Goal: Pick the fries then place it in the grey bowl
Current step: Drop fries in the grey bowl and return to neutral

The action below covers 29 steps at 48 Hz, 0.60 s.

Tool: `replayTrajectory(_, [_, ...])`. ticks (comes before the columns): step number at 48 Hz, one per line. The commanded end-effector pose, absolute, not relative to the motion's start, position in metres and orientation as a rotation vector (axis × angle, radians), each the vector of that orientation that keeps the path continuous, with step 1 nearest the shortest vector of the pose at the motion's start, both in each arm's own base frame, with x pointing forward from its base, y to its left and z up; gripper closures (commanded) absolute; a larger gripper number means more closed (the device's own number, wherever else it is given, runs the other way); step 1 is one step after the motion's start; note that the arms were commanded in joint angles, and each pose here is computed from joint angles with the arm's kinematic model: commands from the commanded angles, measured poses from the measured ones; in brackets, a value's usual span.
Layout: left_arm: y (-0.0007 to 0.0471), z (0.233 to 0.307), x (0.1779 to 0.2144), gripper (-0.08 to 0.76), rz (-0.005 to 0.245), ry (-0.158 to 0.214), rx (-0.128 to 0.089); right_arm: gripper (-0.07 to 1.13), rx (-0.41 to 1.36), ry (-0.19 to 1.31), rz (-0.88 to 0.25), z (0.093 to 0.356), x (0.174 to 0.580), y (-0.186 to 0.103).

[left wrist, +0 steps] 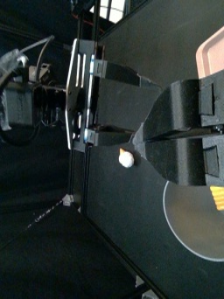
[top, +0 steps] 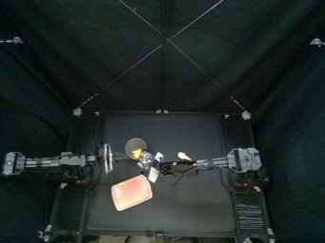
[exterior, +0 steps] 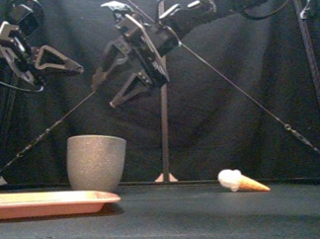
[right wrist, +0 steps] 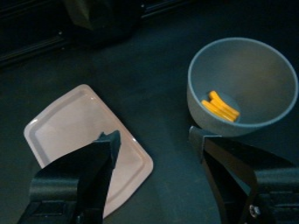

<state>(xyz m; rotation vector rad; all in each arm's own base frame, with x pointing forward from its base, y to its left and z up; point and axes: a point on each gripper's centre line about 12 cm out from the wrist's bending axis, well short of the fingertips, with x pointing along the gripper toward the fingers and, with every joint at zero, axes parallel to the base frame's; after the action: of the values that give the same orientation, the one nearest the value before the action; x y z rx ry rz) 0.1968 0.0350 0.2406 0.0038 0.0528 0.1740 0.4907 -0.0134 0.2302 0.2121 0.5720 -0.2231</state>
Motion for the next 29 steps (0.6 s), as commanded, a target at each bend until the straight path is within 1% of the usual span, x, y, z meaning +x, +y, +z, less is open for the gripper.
replayTrajectory(1, [0.0349, 0.2441, 0.1981, 0.687, 0.172, 0.044, 0.008, 0.1, 0.253, 0.48, -0.166, 0.262, 0.472, -0.007])
replayTrajectory(3, [0.0351, 0.2429, 0.1977, 0.687, 0.174, 0.047, 0.009, 0.1, 0.267, 0.472, -0.152, 0.263, 0.466, -0.005])
replayTrajectory(10, [0.0354, 0.2429, 0.1977, 0.687, 0.175, 0.047, 0.01, 0.1, 0.293, 0.447, -0.124, 0.265, 0.447, -0.004])
replayTrajectory(14, [0.0351, 0.2429, 0.1977, 0.687, 0.174, 0.047, 0.007, 0.1, 0.297, 0.446, -0.116, 0.264, 0.434, -0.004])
replayTrajectory(21, [0.035, 0.2426, 0.1974, 0.687, 0.173, 0.047, 0.009, 0.1, 0.319, 0.422, -0.159, 0.264, 0.409, -0.03])
replayTrajectory(29, [0.0346, 0.2398, 0.1968, 0.687, 0.172, 0.055, 0.01, 0.1, 0.339, 0.36, -0.158, 0.27, 0.384, -0.044])
